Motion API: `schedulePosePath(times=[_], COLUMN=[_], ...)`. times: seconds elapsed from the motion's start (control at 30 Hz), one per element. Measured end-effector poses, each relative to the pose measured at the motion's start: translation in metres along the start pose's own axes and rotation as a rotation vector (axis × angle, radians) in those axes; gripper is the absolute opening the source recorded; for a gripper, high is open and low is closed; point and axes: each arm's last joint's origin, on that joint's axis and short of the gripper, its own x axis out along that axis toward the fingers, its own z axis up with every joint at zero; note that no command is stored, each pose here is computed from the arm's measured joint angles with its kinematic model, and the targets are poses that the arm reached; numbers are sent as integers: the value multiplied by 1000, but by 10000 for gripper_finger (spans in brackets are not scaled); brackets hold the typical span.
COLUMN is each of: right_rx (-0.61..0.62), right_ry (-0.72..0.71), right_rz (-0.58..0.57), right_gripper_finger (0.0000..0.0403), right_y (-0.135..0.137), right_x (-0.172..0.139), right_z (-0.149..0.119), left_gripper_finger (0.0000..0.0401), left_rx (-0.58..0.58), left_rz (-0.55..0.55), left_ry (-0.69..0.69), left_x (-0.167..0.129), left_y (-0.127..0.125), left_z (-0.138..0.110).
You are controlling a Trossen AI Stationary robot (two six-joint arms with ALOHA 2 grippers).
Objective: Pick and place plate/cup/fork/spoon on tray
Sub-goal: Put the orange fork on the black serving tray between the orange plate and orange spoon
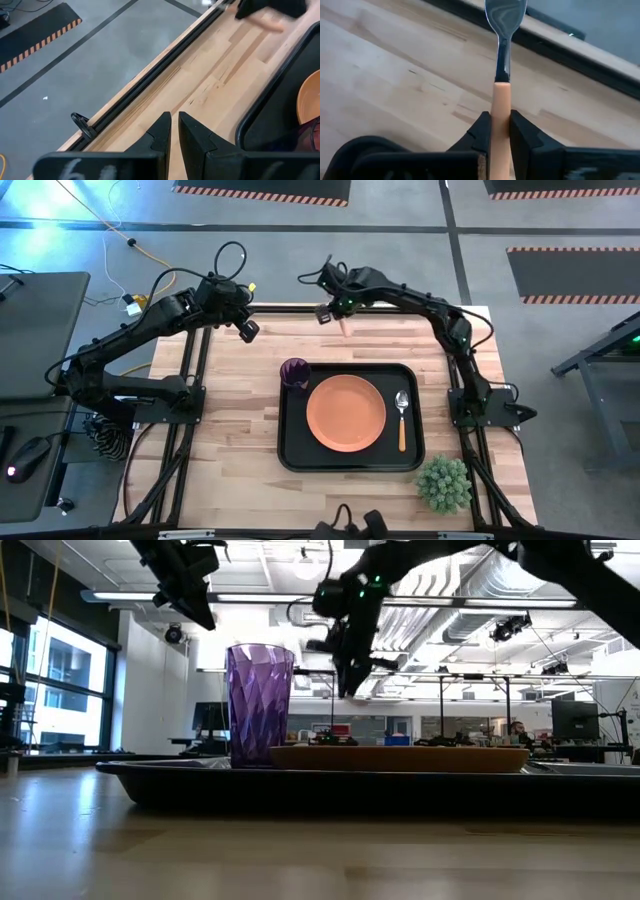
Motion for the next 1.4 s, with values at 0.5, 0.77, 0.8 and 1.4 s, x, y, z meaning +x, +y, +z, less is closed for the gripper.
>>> schedulePosePath(times=[0.5,0.77,0.8,1.4], right_rx=[2,-11,-10,285], right_ry=[-121,-171,-173,-238], right_rz=[-177,-343,-367,-317], right_gripper_finger=[26,20,20,25], right_y=[-15,-18,-18,-61], right_x=[-93,-135,-139,-164], right_z=[-25,-57,-62,-171], left_gripper_finger=[23,23,23,23], left_rx=[1,1,1,1], left_rz=[0,0,0,-5], left_ry=[7,7,7,9], left_x=[0,0,0,0], left_y=[0,0,0,0], left_z=[-1,-1,-1,-1])
